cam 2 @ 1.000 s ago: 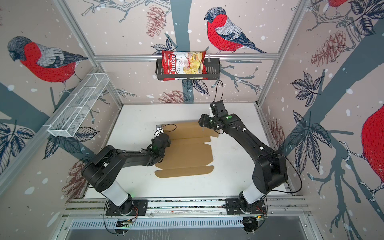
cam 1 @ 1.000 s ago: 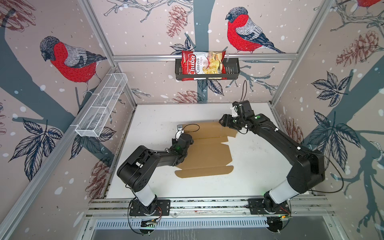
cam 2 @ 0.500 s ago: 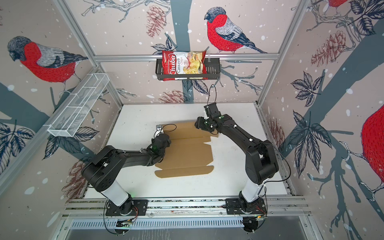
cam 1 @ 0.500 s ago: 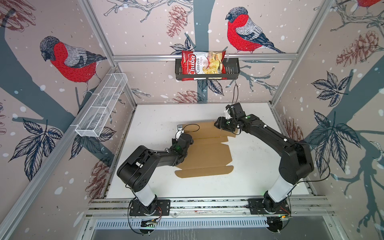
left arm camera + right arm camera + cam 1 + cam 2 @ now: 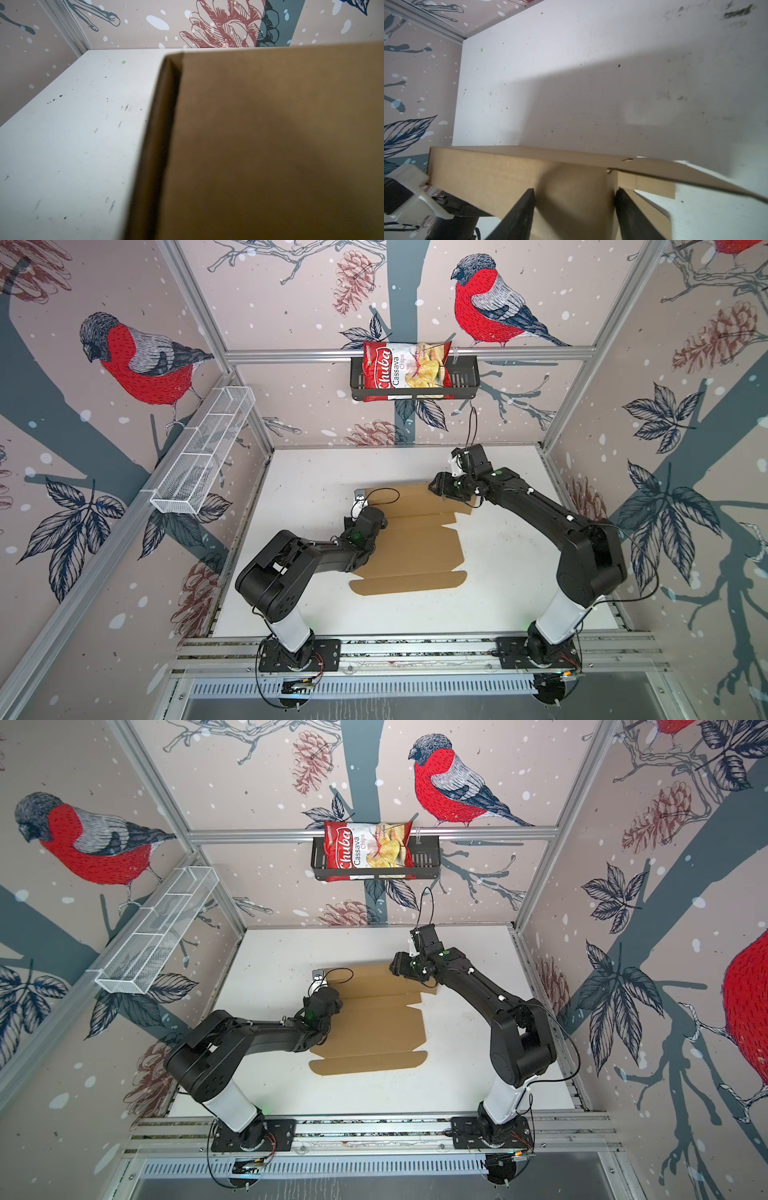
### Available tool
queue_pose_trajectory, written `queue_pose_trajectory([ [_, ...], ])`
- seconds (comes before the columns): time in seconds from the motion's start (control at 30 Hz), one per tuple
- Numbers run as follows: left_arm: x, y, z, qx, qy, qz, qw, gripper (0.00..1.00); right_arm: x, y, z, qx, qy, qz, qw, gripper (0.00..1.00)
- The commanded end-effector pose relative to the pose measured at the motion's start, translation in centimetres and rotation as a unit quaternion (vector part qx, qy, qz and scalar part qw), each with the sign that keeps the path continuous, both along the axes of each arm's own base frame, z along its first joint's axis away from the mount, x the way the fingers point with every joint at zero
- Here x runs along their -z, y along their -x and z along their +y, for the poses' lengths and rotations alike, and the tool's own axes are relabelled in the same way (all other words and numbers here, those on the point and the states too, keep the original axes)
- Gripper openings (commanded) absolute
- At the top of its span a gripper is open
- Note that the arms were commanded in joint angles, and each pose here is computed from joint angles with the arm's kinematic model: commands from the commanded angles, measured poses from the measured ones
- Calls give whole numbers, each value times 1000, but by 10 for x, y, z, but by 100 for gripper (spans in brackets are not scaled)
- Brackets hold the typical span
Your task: Fold the paper box
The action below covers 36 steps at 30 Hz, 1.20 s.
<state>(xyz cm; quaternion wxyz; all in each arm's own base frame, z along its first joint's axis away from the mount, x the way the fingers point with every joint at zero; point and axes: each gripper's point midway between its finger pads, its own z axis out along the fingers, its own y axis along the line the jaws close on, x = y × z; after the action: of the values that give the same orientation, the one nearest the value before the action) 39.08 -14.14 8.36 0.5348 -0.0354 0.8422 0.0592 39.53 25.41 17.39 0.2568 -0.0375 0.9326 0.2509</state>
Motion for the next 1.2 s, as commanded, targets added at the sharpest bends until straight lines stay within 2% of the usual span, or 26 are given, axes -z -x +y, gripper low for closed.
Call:
queue_pose_trajectory([
  [0.0, 20, 12, 9, 8, -47, 41, 998, 0, -8, 5, -18, -8, 49, -17, 999, 69],
  [0.23, 19, 12, 9, 8, -45, 38, 998, 0, -31, 2, -30, -16, 56, -32, 998, 74],
  [0.4, 19, 12, 9, 9, -46, 38, 998, 0, -46, -12, -48, -27, 147, -76, 986, 94],
  [0.5, 18, 12, 8, 9, -45, 37, 998, 0, -36, -18, -42, -57, 144, -59, 986, 100],
  [0.73, 11, 8, 5, 10, -40, 35, 999, 0, -6, -15, -15, -128, 125, -4, 984, 100],
  [0.93, 9, 7, 6, 5, -42, 36, 998, 0, -2, 12, -7, -165, 75, 31, 983, 95],
  [1.03, 10, 9, 8, -1, -42, 39, 998, 0, 1, 28, -6, -170, 58, 41, 983, 95],
  [1.17, 11, 10, 9, -3, -40, 39, 998, 0, 10, 39, -10, -164, 71, 50, 983, 96],
])
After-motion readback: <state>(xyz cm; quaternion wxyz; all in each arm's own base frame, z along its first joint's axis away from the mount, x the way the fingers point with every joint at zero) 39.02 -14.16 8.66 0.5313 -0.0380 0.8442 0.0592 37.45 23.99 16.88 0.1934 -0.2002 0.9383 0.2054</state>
